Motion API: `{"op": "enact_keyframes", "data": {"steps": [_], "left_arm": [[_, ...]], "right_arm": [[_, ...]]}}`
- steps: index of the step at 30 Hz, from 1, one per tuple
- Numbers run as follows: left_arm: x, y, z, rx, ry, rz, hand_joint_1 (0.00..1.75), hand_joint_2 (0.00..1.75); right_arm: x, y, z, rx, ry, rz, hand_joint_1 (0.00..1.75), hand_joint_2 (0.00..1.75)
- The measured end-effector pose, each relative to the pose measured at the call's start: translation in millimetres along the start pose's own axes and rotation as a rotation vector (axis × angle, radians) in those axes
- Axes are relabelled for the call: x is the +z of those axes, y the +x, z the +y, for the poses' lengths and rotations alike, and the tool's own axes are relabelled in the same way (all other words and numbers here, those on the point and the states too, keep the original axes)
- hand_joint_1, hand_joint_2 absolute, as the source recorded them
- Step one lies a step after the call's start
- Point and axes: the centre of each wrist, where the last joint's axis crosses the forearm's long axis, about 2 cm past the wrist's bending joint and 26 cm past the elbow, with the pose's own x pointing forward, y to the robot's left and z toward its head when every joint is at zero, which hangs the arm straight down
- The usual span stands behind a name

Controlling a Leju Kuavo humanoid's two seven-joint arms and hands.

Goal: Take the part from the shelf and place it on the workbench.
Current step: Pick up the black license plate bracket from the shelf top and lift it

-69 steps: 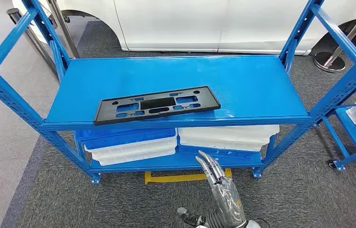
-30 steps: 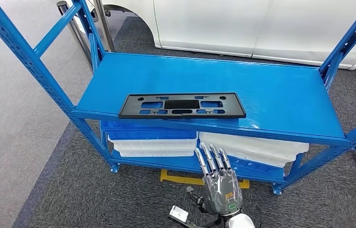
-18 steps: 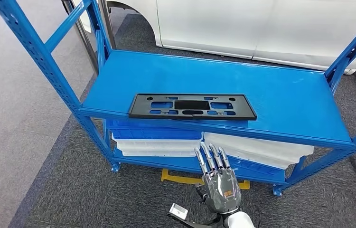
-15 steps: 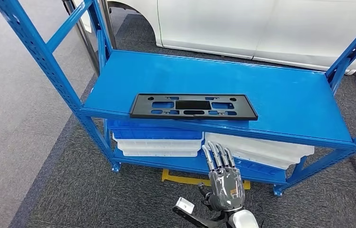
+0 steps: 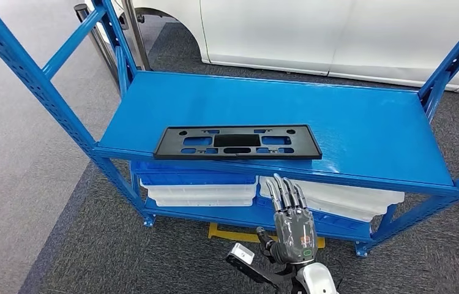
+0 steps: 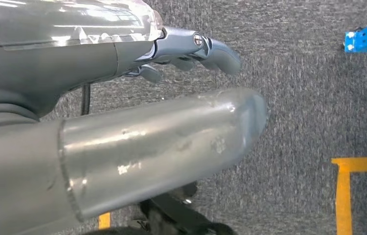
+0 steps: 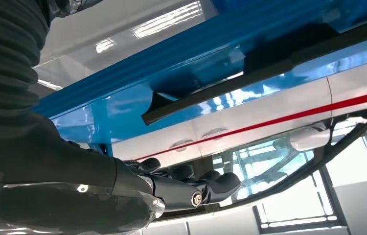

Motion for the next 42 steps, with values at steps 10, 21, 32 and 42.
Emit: {"op": "enact_keyframes", "data": {"steps": [10,21,32,42], "left_arm": [[1,-2,5,-0.016,0.003,0.016,0.00,0.00],[0,-2,3,-0.020,-0.001,0.022,0.00,0.00],[-2,1,5,-0.025,0.006,0.024,0.00,0.00],[-3,2,8,-0.049,0.016,0.021,0.00,0.00]], "right_arm": [[-4,0,0,-0.016,-0.008,0.002,0.00,1.75],[-4,-2,2,-0.021,0.001,0.009,0.00,1.75],[-6,-1,2,-0.025,-0.004,0.010,0.00,1.75],[-16,1,3,0.067,0.053,-0.045,0.00,1.75]]}}
